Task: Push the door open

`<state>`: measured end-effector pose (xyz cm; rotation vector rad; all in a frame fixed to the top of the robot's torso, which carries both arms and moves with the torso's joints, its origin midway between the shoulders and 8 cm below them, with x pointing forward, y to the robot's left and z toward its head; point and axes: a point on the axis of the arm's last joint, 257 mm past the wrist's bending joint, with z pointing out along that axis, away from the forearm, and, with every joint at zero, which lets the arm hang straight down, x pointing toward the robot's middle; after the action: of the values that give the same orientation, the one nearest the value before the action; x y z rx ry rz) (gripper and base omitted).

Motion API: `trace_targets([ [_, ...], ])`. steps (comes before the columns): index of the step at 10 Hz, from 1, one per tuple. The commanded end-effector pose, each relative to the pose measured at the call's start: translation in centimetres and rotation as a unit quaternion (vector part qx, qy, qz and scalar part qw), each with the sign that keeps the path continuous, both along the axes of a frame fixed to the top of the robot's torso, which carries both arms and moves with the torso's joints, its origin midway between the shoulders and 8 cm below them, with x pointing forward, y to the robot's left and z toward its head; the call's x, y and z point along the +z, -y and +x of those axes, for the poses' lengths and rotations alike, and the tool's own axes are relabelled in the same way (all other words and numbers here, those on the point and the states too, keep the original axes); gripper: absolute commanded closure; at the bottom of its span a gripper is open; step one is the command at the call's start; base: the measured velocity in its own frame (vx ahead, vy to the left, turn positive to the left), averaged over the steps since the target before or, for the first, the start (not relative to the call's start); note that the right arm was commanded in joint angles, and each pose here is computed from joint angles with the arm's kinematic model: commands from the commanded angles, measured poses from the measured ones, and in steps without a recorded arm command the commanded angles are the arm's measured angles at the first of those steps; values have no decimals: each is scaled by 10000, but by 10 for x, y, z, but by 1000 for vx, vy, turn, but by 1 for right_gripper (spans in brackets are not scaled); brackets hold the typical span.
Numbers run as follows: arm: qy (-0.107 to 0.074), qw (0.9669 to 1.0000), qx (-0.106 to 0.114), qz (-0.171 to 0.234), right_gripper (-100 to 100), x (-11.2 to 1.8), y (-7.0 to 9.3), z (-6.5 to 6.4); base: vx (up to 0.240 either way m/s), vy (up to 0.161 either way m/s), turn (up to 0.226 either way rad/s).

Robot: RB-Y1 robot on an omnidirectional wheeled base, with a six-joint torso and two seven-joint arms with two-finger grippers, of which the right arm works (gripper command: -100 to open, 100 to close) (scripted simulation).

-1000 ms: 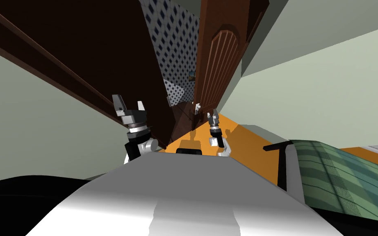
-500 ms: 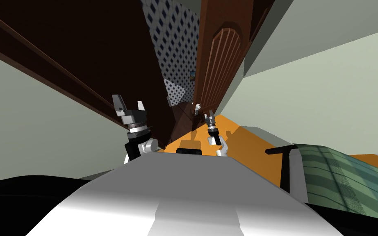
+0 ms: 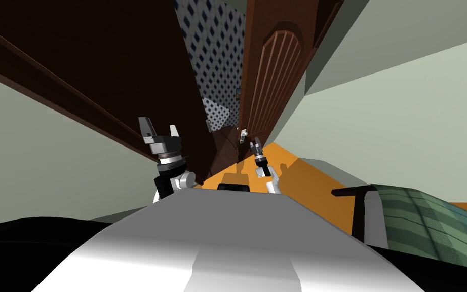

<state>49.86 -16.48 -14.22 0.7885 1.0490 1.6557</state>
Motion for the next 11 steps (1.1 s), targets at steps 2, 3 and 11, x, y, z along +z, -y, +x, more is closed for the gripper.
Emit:
trace_targets([
  [2,-174,9998,129,-57,-100,-16,-9,12,34,-54,43],
  [3,-251,9996,116,-67,-100,-24,-8,12,35,-55,42],
  [11,-782,9954,447,-313,-100,-68,-25,44,40,-65,56],
])
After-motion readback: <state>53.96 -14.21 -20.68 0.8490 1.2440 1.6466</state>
